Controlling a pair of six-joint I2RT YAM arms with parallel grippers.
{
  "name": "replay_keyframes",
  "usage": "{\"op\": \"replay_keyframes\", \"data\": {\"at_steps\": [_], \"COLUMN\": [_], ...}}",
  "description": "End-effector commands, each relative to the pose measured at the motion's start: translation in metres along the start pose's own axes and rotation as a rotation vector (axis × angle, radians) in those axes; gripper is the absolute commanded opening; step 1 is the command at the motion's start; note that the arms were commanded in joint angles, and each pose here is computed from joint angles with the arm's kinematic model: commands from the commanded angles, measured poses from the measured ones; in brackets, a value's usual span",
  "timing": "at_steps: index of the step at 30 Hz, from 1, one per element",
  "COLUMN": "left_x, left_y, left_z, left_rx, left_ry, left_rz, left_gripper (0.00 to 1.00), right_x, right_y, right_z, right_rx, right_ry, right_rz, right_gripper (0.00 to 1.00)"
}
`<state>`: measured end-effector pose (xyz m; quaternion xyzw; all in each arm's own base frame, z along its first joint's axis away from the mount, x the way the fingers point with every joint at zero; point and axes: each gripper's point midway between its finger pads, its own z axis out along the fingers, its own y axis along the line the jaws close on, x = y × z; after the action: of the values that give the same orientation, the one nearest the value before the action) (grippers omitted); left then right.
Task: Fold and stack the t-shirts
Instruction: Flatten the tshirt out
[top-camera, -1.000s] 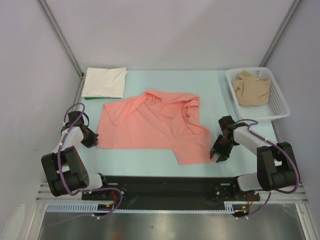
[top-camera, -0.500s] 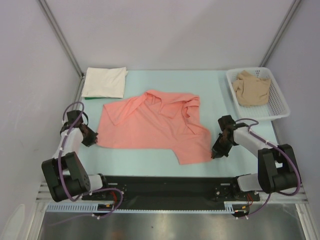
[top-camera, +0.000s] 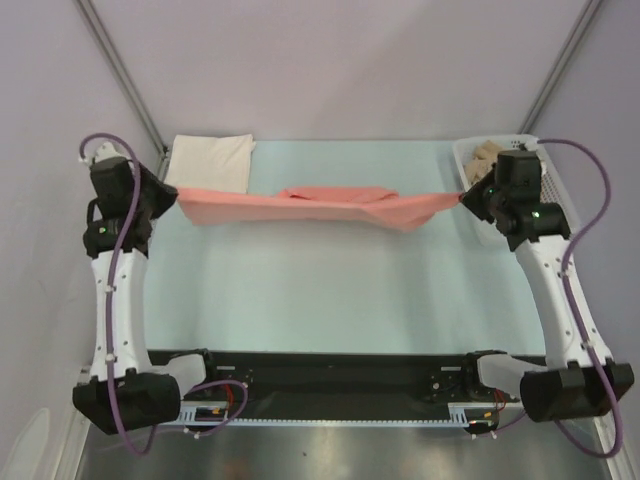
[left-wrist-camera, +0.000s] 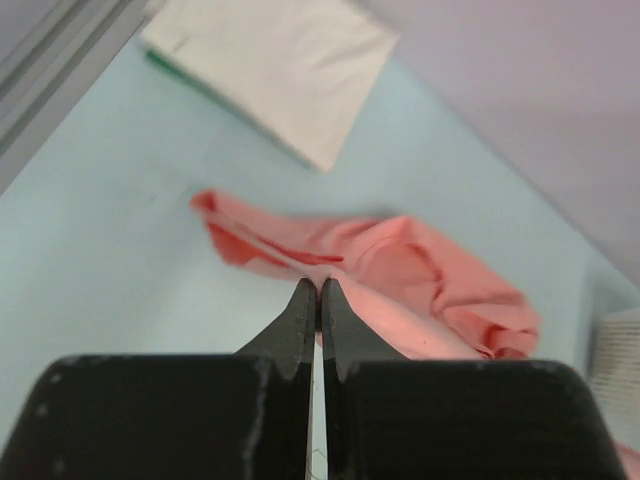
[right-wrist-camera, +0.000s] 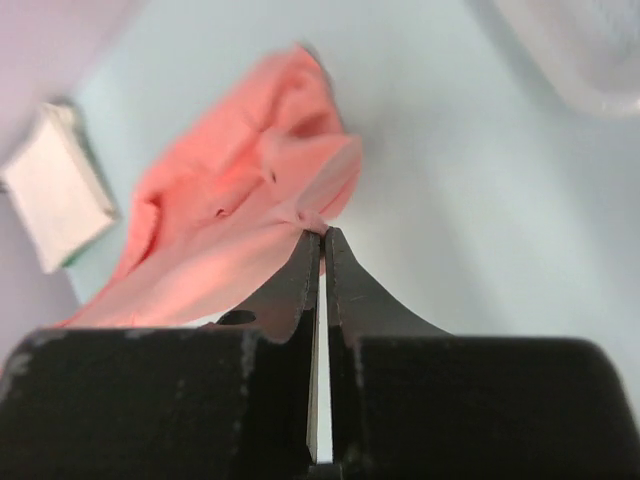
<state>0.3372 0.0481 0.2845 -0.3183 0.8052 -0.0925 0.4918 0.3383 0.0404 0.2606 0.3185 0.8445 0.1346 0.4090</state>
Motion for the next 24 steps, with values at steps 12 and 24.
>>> {"op": "replay_keyframes", "data": {"at_steps": [12, 24], "left_x": [-0.166, -0.184], "left_y": [-0.147, -0.115], "left_z": [-0.303, -0.272], "left_rx": [0.611, 0.351], "left_ry": [-0.754, -0.765], "left_rz": [0.243, 0.201], "left_gripper": [0.00, 0.00], "right_x": [-0.152, -0.172], "right_y": [0.039, 0.057], "right_z": [-0.350, -0.377], "right_rx": [-0.490, -0.526], "right_ry": [-0.974, -1.019], "right_rz": [-0.048, -0.075], "right_gripper": [0.00, 0.00]}}
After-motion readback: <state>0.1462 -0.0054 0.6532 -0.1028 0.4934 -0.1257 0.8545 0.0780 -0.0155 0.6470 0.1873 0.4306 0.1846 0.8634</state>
